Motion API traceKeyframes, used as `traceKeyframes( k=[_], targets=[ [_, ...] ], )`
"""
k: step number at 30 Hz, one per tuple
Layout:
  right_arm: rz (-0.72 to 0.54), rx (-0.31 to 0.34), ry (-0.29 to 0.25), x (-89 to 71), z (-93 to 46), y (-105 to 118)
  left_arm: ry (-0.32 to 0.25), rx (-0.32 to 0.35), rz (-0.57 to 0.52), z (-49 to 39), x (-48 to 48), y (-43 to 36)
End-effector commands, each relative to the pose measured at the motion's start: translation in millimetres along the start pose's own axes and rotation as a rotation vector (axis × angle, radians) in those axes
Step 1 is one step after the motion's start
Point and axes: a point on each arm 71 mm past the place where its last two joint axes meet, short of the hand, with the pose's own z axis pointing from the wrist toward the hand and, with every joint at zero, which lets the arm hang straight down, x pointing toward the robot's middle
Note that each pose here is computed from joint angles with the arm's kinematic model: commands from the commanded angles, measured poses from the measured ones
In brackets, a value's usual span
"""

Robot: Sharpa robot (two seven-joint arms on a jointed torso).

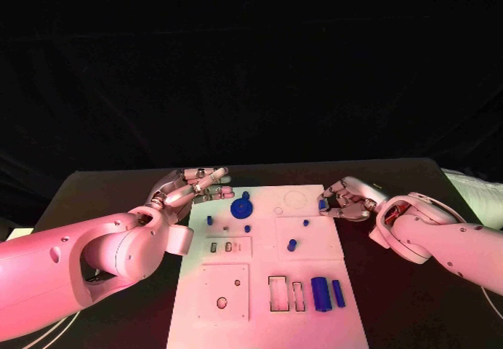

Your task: Assemble the parts on the task board

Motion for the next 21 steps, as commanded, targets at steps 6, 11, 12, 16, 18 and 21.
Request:
traceKeyframes(
  k=[6,11,12,16,18,21],
  targets=[
    [-0.016,-0.008,0.018,2.5,1.6,1,0.017,0.005,-0.009,0.2,1.9,-0.5],
    [-0.02,-0.004,-0.006,1.3,2.3,1,0.015,0.005,-0.008,0.3,1.4,-0.5],
    [-0.022,-0.003,-0.018,0.5,2.5,2,0.015,0.005,-0.008,0.3,1.3,-0.5],
    [-0.023,-0.004,-0.055,-2.3,3.2,3,0.014,0.005,-0.008,0.3,1.1,-0.4],
    [-0.018,-0.005,-0.067,-3.3,3.6,5,0.014,0.005,-0.008,0.4,1.0,-0.4],
    [-0.001,-0.006,-0.077,-4.4,4.6,11,0.014,0.005,-0.008,0.4,0.9,-0.4]
  ],
)
